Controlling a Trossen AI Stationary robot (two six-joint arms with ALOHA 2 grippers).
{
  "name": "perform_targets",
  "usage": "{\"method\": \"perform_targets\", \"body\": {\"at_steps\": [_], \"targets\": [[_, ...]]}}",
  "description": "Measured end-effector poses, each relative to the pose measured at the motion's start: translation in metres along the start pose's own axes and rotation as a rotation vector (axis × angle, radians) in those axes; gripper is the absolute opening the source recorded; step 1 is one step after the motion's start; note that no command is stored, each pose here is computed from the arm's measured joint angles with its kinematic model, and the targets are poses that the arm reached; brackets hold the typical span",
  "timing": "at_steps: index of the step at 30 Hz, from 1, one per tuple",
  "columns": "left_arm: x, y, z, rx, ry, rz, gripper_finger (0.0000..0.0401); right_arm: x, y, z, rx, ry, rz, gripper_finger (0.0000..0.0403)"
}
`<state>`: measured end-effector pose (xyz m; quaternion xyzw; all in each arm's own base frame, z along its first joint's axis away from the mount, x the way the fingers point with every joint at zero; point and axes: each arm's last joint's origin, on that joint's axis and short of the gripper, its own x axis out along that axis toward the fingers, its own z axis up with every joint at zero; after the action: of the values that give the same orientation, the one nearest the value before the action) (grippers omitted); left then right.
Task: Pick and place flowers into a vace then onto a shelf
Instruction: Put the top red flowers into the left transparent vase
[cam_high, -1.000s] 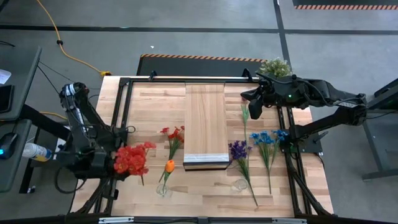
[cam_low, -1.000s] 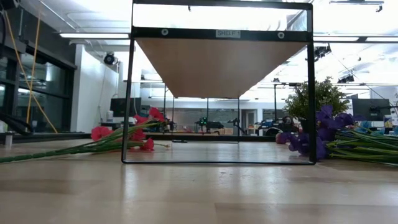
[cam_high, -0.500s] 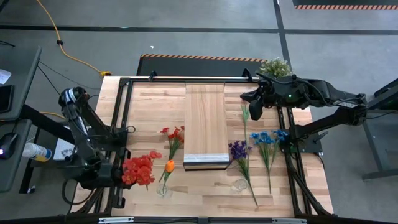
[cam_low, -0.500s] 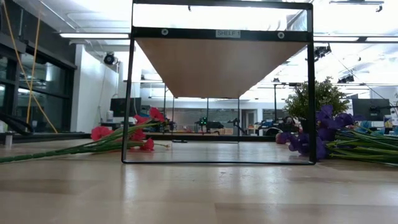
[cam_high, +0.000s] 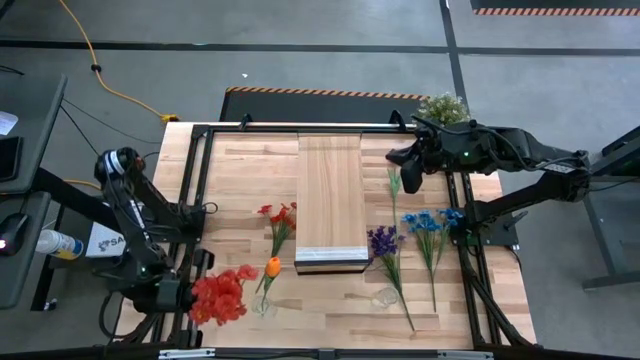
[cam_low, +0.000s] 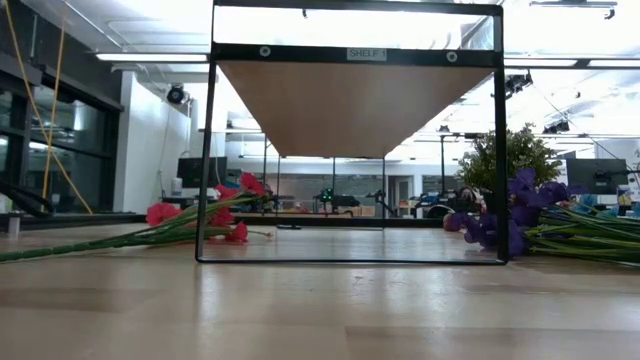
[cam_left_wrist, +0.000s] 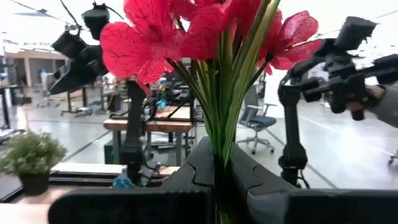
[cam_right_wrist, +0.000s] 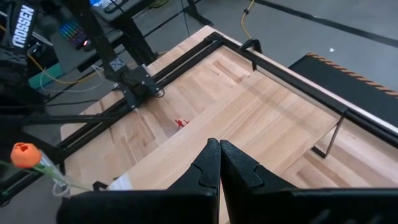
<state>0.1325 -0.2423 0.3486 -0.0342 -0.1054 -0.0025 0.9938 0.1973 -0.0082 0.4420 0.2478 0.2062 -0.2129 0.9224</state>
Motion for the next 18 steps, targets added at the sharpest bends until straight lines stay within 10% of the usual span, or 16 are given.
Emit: {"method": "perform_targets", "body": {"at_steps": [18], "targets": [[0.007, -0.018, -0.023, 0.069, -0.036, -0.017, 0.0041, 0.0, 0.001, 0.0, 0.025, 0.007, 0.023, 0.0]]}}
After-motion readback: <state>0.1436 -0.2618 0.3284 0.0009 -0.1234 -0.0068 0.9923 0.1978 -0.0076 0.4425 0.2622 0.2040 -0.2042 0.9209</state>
